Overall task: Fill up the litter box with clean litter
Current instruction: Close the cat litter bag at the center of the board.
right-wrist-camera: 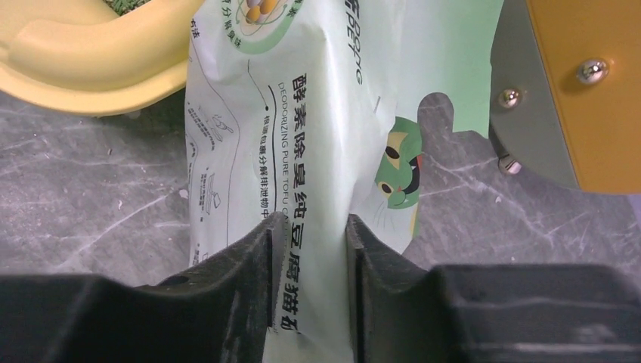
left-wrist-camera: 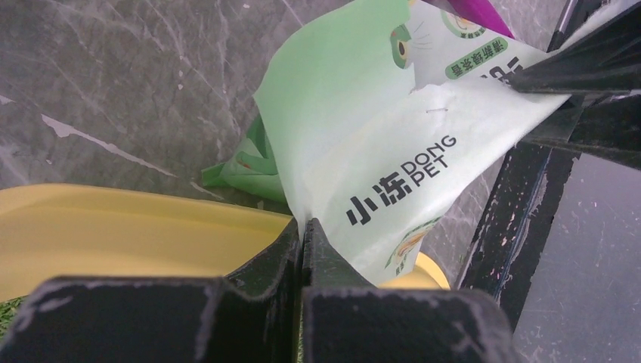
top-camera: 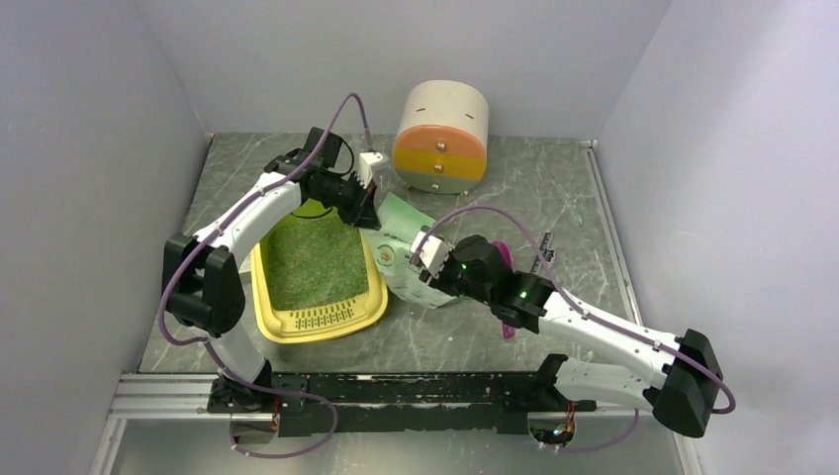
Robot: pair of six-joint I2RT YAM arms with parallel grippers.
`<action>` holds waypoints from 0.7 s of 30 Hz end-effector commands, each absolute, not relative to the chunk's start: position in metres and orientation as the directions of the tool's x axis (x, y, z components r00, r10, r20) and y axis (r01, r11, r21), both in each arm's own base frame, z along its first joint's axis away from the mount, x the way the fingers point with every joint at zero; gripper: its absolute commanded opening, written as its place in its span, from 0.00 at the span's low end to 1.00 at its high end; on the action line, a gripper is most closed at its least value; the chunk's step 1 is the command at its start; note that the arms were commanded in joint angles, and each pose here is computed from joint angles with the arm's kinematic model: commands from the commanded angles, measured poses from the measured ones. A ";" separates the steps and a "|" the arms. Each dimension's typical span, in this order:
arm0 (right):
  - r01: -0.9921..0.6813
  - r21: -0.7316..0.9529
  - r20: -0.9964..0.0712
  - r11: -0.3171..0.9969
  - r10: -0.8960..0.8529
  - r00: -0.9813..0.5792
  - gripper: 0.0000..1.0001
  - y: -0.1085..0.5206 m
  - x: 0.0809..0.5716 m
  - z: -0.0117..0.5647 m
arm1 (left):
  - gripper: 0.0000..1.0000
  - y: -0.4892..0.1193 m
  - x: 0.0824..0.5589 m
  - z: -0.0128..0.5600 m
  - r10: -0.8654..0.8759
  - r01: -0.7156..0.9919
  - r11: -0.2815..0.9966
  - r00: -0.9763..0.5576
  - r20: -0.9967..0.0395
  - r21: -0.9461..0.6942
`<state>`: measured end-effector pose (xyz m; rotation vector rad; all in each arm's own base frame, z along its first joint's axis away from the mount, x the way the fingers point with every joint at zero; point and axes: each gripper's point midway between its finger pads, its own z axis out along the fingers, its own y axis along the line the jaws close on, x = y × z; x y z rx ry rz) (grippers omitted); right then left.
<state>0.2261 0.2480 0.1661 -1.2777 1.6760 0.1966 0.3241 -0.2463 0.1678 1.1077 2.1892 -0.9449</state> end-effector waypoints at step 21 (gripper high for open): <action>-0.931 0.012 -0.902 0.365 -0.397 -0.167 0.00 0.235 0.244 0.175 | 0.68 -0.254 0.333 0.302 0.213 0.927 0.356 0.046 -0.976 0.121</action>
